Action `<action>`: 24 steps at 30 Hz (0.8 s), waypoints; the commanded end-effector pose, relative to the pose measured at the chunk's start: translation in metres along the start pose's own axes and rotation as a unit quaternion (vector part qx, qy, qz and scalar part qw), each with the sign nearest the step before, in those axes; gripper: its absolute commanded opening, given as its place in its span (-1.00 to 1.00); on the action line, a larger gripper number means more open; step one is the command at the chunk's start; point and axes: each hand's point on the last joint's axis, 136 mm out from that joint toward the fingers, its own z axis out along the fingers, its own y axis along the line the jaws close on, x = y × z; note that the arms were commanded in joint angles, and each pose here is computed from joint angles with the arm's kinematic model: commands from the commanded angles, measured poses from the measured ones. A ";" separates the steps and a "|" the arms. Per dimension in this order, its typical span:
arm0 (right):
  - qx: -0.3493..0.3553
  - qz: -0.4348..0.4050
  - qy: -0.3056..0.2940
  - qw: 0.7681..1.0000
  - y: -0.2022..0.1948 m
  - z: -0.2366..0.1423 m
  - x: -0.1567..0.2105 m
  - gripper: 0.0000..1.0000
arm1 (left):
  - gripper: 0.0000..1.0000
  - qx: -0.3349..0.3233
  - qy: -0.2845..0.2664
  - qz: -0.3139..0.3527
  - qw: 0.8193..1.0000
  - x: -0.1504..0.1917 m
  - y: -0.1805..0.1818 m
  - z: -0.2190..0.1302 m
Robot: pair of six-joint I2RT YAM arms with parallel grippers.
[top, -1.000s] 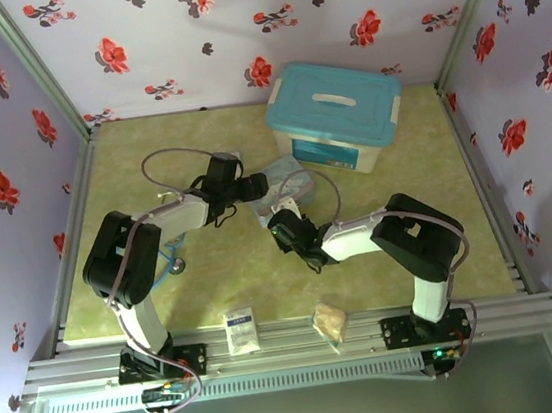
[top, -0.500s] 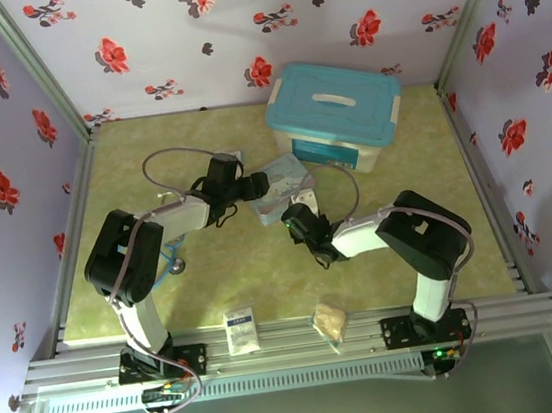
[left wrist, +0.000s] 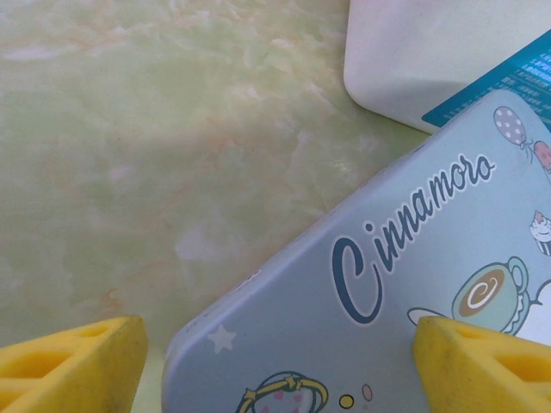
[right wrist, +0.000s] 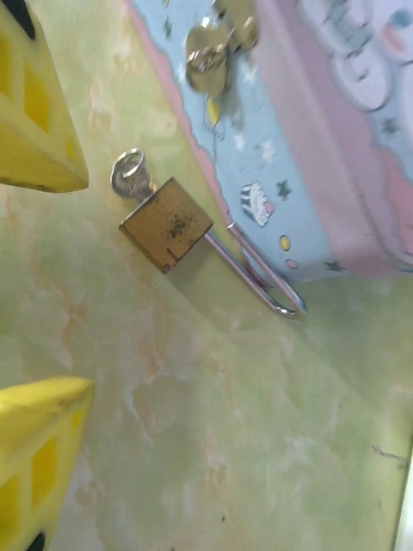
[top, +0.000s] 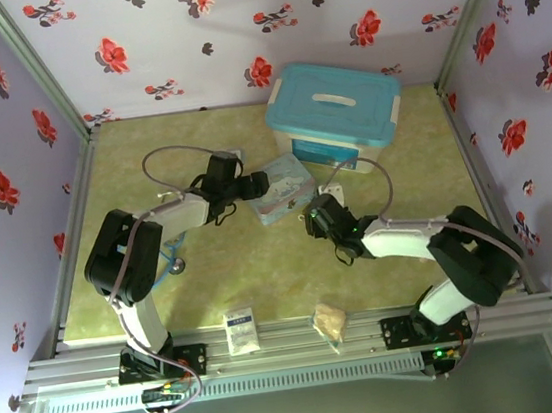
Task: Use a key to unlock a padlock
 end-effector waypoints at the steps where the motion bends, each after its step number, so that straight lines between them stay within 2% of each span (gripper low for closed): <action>1: 0.023 0.063 0.018 0.998 -0.006 -0.006 -0.006 0.19 | 0.64 -0.019 0.039 0.013 0.999 0.006 0.010 -0.004; 4: 0.025 0.085 0.020 0.996 -0.002 0.001 -0.011 0.17 | 0.67 -0.011 0.024 0.018 0.999 -0.025 0.002 -0.011; 9: 0.032 0.075 0.020 0.997 0.005 0.020 -0.016 0.06 | 0.70 0.001 -0.016 0.016 1.000 -0.075 -0.006 -0.036; 12: 0.033 0.080 0.015 0.996 0.008 0.028 -0.018 0.04 | 0.71 0.001 -0.039 0.011 0.999 -0.091 -0.005 -0.058; 16: 0.056 0.070 0.016 0.996 0.005 0.039 -0.018 0.00 | 0.71 0.003 -0.053 -0.002 0.999 -0.080 0.002 -0.079; 24: 0.068 0.060 0.027 0.995 0.004 0.059 -0.007 -0.07 | 0.71 0.002 -0.034 -0.024 0.999 -0.023 0.021 -0.093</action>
